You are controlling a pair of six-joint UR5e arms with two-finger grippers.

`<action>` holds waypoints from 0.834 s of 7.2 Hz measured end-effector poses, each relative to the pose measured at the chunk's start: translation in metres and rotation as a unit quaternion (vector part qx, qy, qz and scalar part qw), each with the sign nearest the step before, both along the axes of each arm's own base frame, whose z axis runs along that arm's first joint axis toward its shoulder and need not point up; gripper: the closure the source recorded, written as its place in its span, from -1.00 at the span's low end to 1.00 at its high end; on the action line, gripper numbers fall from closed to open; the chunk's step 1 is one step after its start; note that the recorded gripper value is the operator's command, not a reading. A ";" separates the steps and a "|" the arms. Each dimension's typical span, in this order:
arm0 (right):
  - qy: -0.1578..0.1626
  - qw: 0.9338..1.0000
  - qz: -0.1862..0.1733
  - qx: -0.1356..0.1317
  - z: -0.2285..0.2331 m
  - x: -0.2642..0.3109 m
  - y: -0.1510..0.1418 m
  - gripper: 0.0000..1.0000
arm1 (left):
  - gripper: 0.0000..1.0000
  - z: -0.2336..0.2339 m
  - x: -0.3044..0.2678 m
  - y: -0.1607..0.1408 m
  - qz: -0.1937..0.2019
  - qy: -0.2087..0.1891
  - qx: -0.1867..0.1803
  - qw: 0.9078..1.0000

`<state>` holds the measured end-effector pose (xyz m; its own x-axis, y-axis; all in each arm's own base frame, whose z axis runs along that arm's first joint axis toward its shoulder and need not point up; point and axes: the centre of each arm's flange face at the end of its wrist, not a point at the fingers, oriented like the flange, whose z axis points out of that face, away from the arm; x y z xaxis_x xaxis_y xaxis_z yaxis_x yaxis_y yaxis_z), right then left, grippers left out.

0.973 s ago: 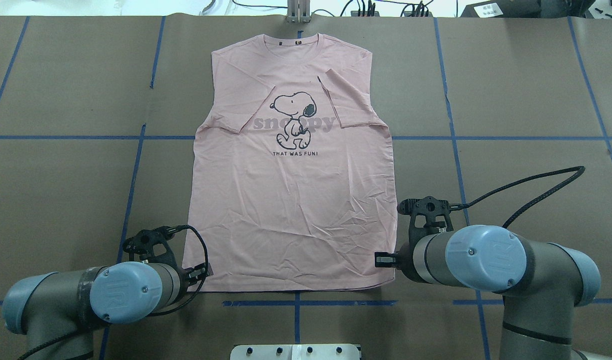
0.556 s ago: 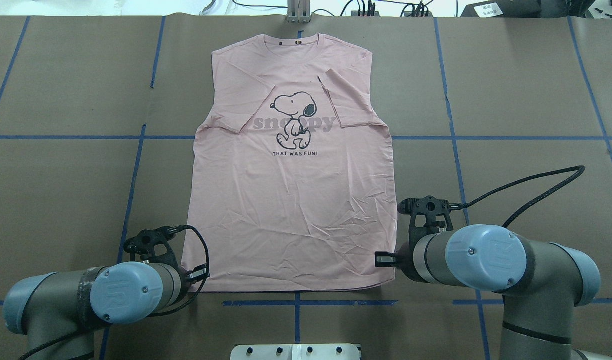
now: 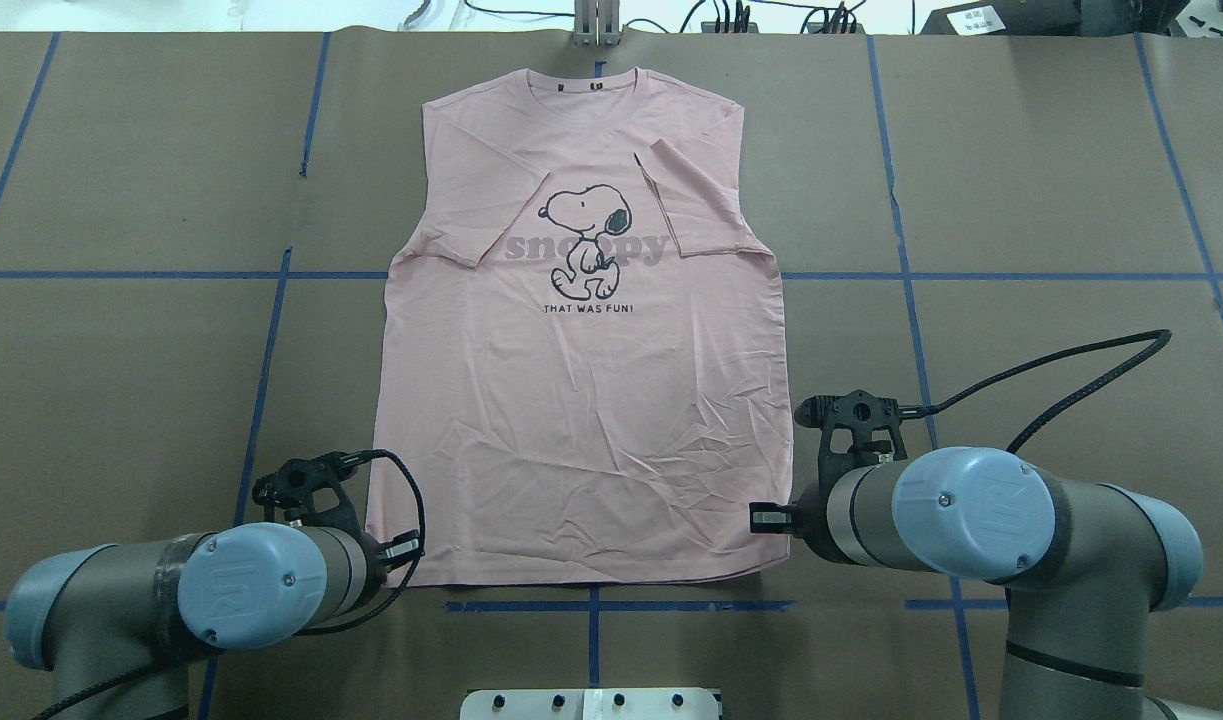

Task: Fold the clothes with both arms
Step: 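Grasp the hem corners with both grippers, then lift the hem with both grippers and fold it over toward the collar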

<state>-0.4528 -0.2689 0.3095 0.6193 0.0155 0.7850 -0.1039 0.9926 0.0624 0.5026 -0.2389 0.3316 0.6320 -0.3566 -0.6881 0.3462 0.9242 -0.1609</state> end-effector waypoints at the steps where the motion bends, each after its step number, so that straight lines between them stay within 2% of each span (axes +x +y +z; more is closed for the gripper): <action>1: -0.005 1.000 -0.003 -0.007 -0.002 0.009 -0.003 1.00 | 1.00 -0.010 -0.009 0.001 0.002 0.011 0.004 1.000; 3: -0.018 0.999 -0.013 -0.026 -0.006 0.048 0.001 1.00 | 1.00 -0.044 -0.034 0.005 0.007 0.039 0.017 0.999; 5: -0.039 0.997 -0.020 -0.069 -0.019 0.081 0.032 1.00 | 1.00 -0.096 -0.078 0.021 0.011 0.081 0.006 0.997; 6: -0.048 0.995 -0.037 -0.083 -0.026 0.090 0.053 1.00 | 1.00 -0.116 -0.099 0.038 0.033 0.090 -0.004 0.995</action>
<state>-0.3629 -0.2155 0.2831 0.5465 0.1072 0.8306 -0.0283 0.9936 -0.1096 0.4035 -0.2012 0.2156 0.5207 -0.3245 -0.7897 0.2492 0.9424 -0.2230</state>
